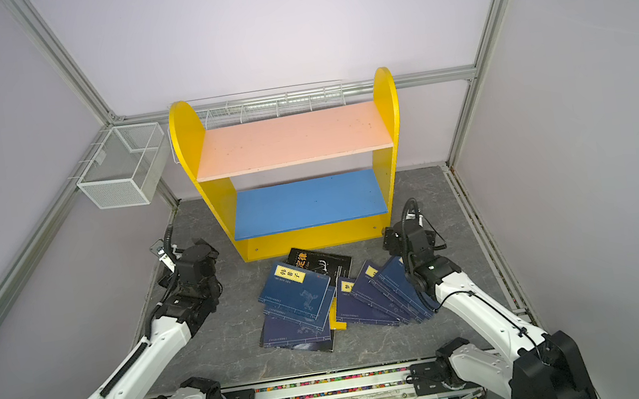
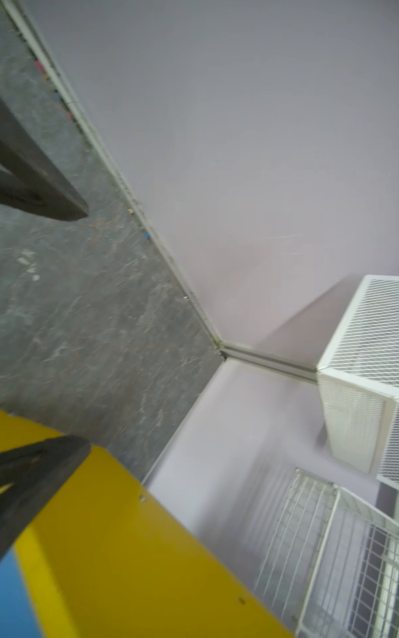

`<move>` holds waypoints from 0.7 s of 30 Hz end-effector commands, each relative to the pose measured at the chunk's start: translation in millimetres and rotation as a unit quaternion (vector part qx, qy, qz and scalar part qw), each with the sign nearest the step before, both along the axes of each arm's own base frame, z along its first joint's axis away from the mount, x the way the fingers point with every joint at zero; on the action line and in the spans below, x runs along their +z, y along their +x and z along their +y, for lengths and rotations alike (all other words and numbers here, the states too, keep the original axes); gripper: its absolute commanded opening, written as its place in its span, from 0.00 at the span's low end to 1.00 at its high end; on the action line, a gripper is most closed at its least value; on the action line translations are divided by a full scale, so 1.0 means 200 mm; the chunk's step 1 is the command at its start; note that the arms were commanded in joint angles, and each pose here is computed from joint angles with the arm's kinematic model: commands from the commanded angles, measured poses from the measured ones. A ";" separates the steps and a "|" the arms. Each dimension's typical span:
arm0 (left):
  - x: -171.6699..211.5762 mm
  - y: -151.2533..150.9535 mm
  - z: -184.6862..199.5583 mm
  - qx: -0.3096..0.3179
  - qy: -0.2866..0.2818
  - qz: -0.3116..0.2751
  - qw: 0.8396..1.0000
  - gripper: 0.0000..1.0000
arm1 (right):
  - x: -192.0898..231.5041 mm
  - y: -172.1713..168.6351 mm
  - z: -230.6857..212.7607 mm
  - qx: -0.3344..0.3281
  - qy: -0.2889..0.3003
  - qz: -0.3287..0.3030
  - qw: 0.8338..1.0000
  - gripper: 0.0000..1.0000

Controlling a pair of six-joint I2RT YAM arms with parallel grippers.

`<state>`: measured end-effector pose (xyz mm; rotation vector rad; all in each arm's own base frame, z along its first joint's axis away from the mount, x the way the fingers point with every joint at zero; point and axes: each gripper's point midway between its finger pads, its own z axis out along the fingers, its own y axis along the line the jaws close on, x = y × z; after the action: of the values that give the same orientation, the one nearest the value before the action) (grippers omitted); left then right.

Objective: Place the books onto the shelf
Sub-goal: 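Reach both grippers to the book pile and grasp the blue book with the right gripper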

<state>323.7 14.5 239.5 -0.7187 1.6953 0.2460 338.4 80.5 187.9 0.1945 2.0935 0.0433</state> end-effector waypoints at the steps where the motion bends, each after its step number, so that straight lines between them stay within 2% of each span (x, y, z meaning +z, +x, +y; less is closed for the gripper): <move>1: -0.21 -0.11 -0.12 -0.043 -0.047 0.082 0.995 0.96 | 0.01 -0.07 0.39 0.149 0.032 0.058 0.987 0.92; 3: -0.25 -0.09 -0.28 -0.117 -0.080 0.099 0.985 0.96 | 0.04 -0.16 0.64 0.258 0.035 0.100 0.960 0.93; 4: -0.28 -0.09 -0.36 -0.160 -0.098 0.111 0.976 0.96 | 0.02 -0.24 0.75 0.307 0.038 0.134 0.941 0.94; 8: -0.36 -0.07 -0.68 -0.320 -0.147 0.135 0.926 0.96 | -0.05 -0.50 0.98 0.428 0.082 0.253 0.864 0.94; 12: -0.43 -0.10 -0.86 -0.415 -0.155 0.166 0.881 0.96 | -0.11 -0.59 1.01 0.458 0.087 0.306 0.830 0.94; 14: -0.47 -0.11 -0.92 -0.440 -0.156 0.192 0.863 0.96 | -0.15 -0.63 1.04 0.466 0.100 0.333 0.814 0.94; 19: -0.66 -0.12 -0.91 -0.416 -0.162 0.268 0.854 0.96 | -0.26 -0.67 1.10 0.484 0.095 0.364 0.790 0.94; 21: -0.71 -0.12 -0.92 -0.411 -0.167 0.284 0.850 0.95 | -0.31 -0.67 1.10 0.480 0.091 0.377 0.787 0.93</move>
<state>302.5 -159.8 98.7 -0.1188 2.4491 -0.4668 215.4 295.0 126.8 -0.8396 2.7366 0.8572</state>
